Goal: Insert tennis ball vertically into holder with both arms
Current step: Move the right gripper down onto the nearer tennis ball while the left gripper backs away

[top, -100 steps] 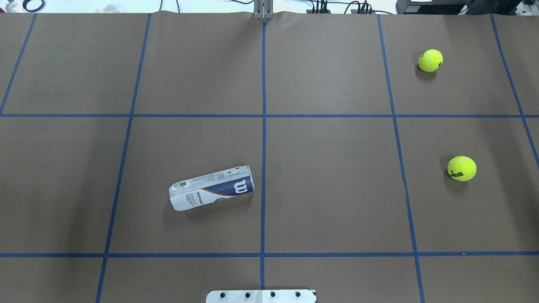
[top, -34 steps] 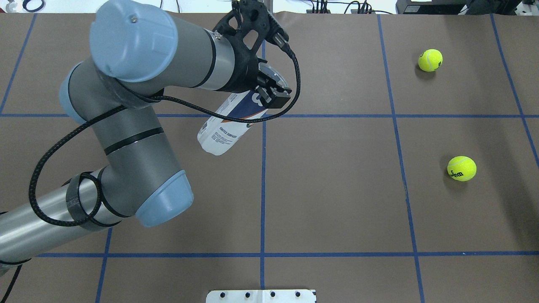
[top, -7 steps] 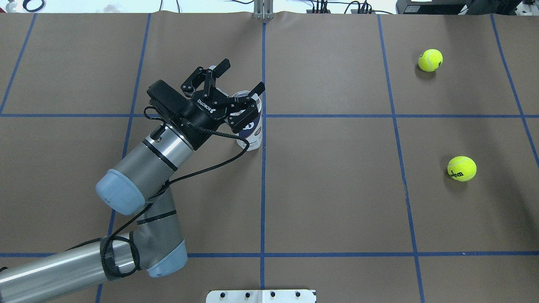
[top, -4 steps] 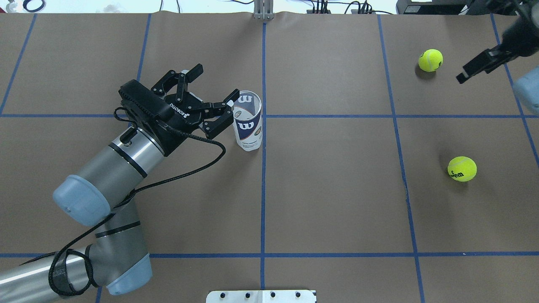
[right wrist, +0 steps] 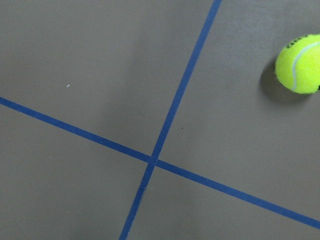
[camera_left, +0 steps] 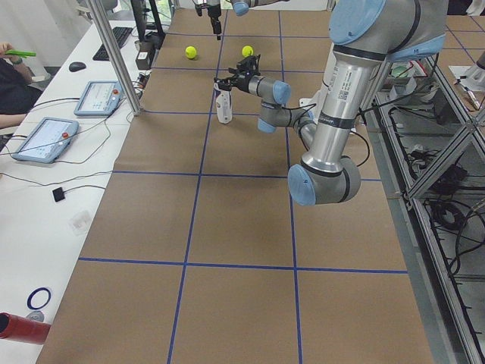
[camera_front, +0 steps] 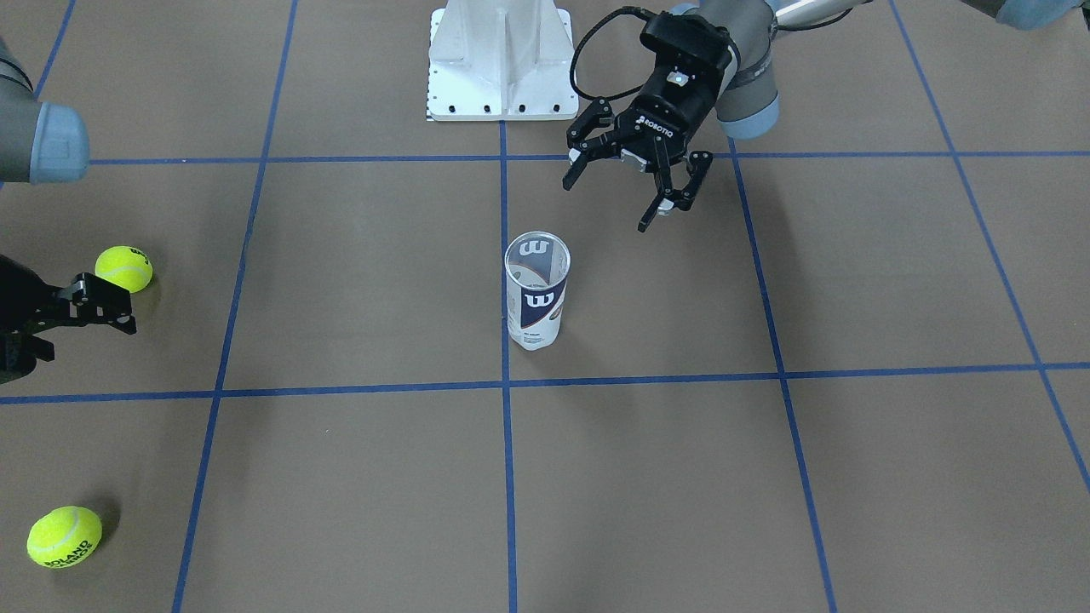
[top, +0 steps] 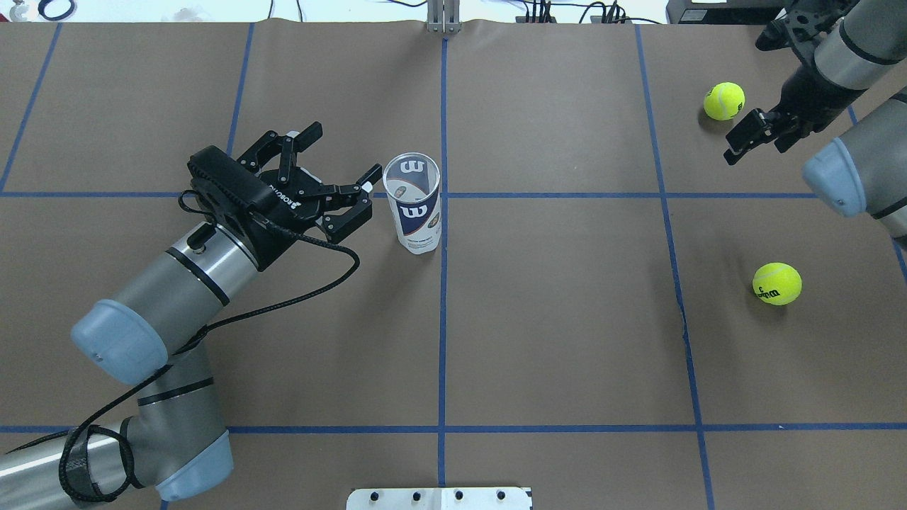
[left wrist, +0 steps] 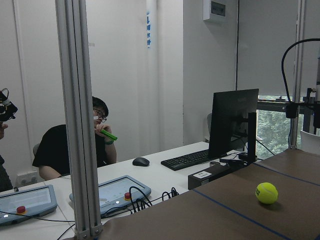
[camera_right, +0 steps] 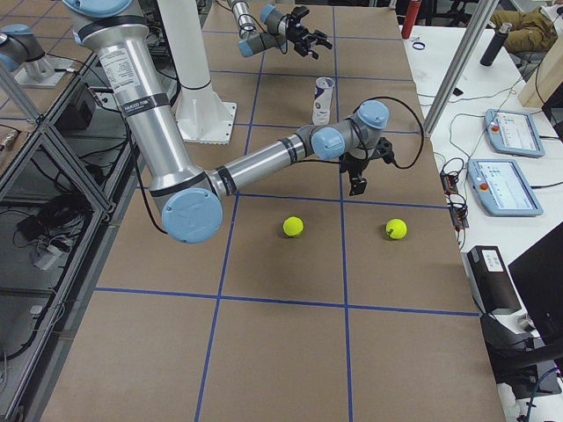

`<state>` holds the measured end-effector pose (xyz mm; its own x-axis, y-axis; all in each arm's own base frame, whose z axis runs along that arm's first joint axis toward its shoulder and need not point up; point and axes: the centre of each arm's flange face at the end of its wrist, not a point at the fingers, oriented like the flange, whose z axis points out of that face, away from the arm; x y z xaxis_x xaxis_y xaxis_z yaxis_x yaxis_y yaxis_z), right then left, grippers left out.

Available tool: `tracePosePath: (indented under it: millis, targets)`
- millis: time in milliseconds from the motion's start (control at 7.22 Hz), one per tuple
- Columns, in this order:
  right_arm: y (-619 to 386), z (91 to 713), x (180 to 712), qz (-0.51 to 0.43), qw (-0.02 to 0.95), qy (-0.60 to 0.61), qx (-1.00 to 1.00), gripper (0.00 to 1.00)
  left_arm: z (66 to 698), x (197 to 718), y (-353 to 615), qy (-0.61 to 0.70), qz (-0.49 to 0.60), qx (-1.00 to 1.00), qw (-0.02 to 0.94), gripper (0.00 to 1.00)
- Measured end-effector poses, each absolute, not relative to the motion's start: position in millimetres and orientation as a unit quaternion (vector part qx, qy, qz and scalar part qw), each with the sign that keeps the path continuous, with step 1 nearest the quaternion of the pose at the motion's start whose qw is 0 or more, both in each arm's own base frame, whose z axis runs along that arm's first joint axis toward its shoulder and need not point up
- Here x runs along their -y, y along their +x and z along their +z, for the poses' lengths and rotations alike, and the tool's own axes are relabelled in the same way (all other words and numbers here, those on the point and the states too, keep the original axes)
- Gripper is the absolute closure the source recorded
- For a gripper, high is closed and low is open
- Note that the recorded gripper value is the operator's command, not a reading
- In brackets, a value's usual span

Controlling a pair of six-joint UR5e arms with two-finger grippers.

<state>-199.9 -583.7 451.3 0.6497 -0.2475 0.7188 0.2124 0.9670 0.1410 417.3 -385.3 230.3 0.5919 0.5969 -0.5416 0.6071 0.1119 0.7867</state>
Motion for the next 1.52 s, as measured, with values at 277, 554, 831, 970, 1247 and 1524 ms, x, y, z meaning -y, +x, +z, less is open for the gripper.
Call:
tracePosePath:
  millis: [277, 554, 831, 970, 1247, 1524]
  targets:
    - [-191, 496, 551, -0.116, 0.915, 0.009, 0.385, 0.01, 242, 384, 417, 0.662, 0.006, -0.45, 0.6, 0.0]
    - [-207, 510, 535, -0.127, 0.914, -0.008, 0.384, 0.01, 246, 383, 418, 0.66, 0.011, -0.449, 0.602, 0.0]
    - [-226, 527, 516, -0.141, 0.913, -0.033, 0.381, 0.01, 247, 383, 419, 0.658, 0.016, -0.45, 0.603, 0.0]
    - [-231, 536, 507, -0.146, 0.913, -0.044, 0.378, 0.01, 248, 383, 420, 0.658, 0.017, -0.45, 0.604, 0.01]
    - [-240, 550, 492, -0.154, 0.913, -0.06, 0.373, 0.01, 249, 383, 421, 0.657, 0.02, -0.451, 0.604, 0.0]
    - [-248, 555, 484, -0.162, 0.912, -0.068, 0.37, 0.12, 249, 382, 422, 0.656, 0.021, -0.452, 0.604, 0.0]
